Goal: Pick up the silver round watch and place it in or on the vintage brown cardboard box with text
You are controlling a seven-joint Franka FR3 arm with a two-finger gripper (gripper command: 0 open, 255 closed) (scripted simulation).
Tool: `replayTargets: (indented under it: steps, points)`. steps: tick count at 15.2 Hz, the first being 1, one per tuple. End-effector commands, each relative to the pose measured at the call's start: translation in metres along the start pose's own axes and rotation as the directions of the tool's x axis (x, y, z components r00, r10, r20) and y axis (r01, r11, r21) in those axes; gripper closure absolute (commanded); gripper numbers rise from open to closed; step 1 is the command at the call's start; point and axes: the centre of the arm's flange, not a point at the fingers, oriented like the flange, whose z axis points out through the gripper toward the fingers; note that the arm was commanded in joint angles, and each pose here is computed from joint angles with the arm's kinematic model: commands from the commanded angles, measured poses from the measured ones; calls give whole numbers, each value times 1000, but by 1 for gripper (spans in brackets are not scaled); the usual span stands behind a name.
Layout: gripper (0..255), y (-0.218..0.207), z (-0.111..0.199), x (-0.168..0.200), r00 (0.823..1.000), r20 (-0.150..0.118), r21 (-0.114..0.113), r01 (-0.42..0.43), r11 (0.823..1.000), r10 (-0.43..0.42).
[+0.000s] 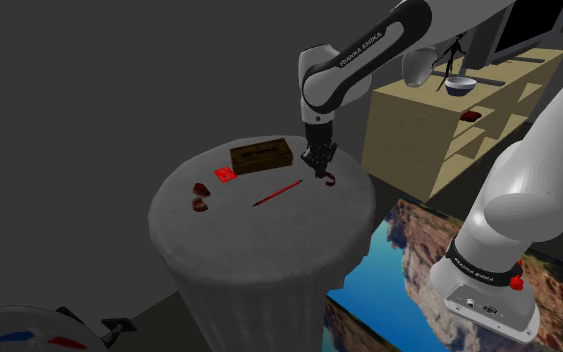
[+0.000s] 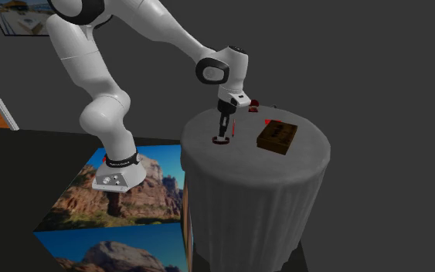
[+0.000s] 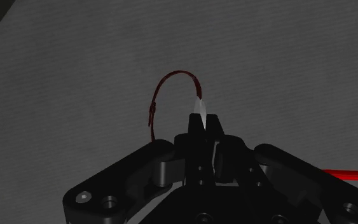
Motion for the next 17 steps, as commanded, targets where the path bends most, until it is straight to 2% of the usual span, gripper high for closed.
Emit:
replayTargets:
  steps: [1, 17]
  points:
    - [255, 0, 0, 0, 1000, 1, 0, 0, 1000, 0]
    - [255, -4, -83, -13, 1000, 1, 0, 0, 1000, 0]
